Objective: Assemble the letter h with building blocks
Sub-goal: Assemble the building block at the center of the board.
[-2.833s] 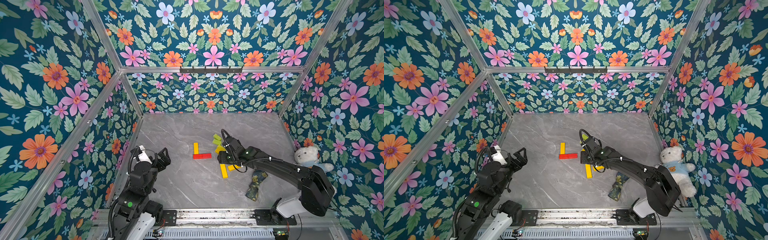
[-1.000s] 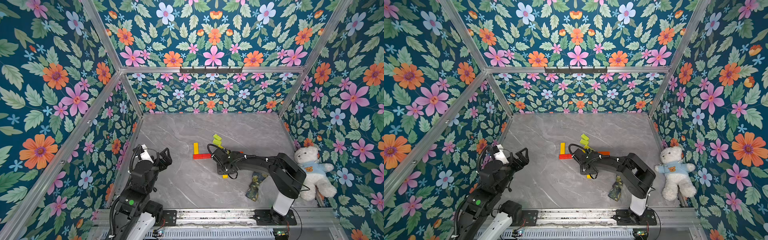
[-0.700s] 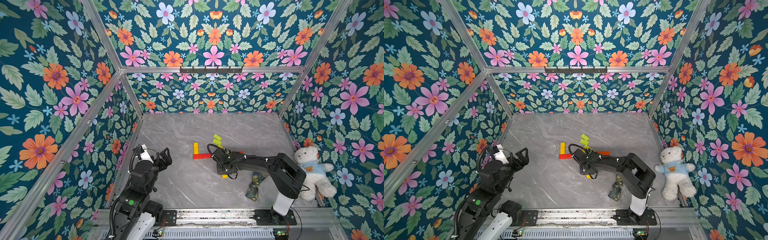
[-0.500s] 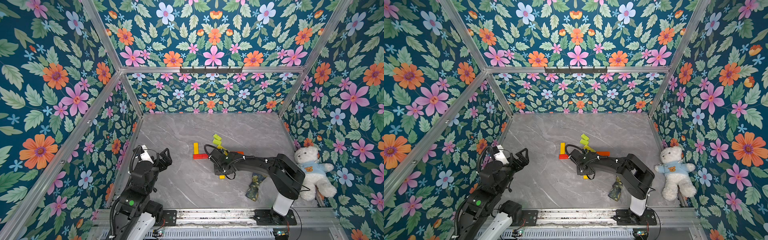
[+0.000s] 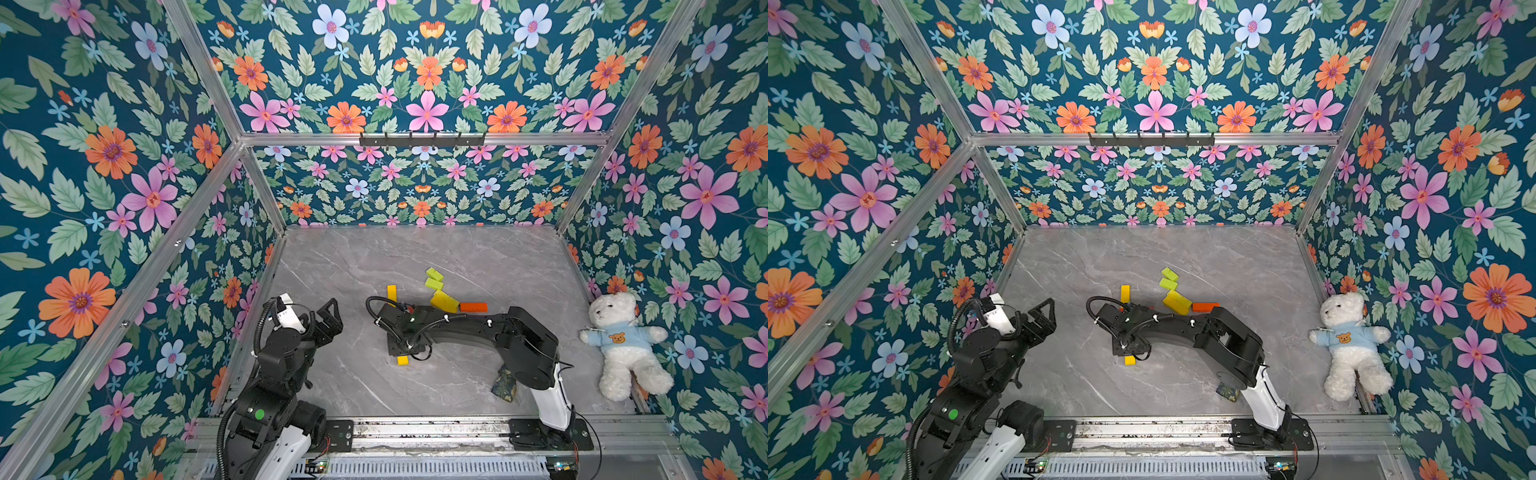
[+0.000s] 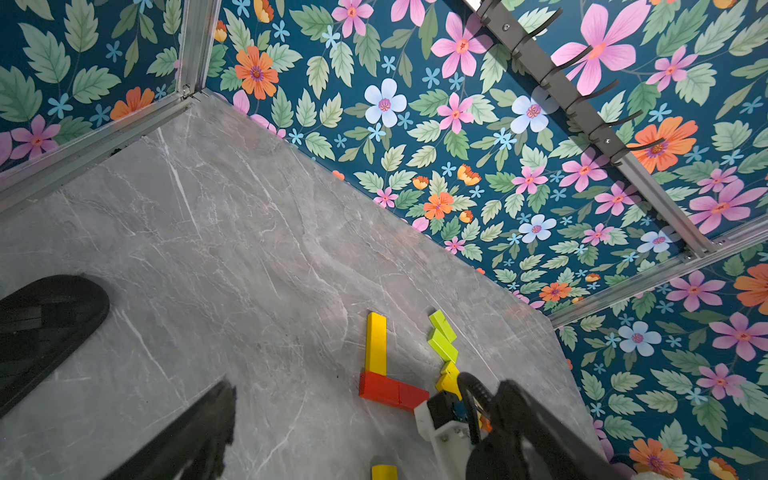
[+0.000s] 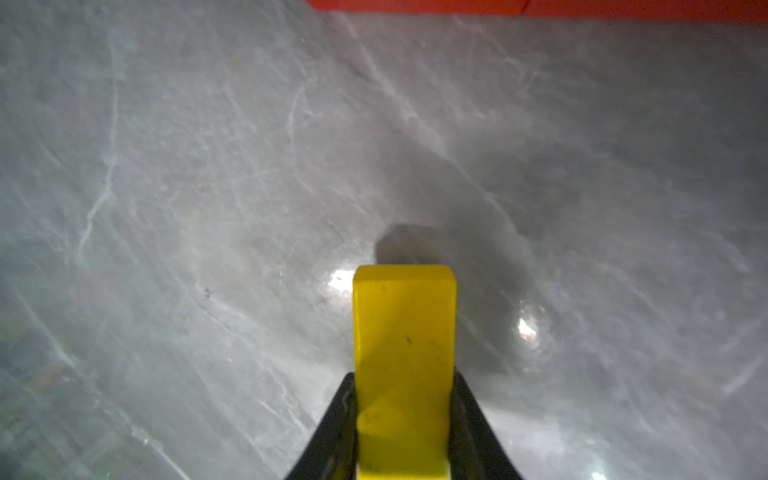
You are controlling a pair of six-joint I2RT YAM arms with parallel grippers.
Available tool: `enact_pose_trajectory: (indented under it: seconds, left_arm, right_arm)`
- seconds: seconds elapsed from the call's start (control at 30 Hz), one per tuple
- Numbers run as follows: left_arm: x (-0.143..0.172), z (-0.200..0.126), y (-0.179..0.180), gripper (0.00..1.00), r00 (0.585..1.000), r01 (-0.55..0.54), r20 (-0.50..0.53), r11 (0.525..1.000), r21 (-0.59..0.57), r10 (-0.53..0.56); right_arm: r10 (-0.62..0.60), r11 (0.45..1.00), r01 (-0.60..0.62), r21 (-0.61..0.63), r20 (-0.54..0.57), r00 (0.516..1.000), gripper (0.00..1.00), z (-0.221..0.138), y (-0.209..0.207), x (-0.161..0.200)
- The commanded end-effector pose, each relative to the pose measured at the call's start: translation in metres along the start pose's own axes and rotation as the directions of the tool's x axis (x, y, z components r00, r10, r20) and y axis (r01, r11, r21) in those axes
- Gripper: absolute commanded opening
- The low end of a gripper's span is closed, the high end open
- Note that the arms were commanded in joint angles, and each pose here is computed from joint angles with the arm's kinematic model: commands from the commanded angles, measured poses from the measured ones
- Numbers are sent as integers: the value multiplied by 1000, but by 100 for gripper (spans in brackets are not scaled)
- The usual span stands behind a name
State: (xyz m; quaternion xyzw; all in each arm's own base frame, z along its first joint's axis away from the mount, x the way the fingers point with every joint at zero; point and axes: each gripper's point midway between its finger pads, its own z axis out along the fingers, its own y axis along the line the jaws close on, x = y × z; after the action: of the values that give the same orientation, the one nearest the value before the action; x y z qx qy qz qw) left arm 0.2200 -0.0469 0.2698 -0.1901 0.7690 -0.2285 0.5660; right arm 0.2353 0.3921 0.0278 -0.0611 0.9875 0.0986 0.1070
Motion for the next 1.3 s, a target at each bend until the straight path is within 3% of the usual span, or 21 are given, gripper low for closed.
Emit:
enact_pose_trajectory:
  seconds: [0.0,1.27]
  left_arm:
    - [-10,-4,-6,100,999,-1,32,1000,24,0]
    - [-12,-10,-4,100,999,-6,54,1000,26,4]
  right_arm:
    - [12,998,-13,55,9,1000,4,0,-4,-5]
    - [10,1000,-11,24,22,1000,10,27,9,-45]
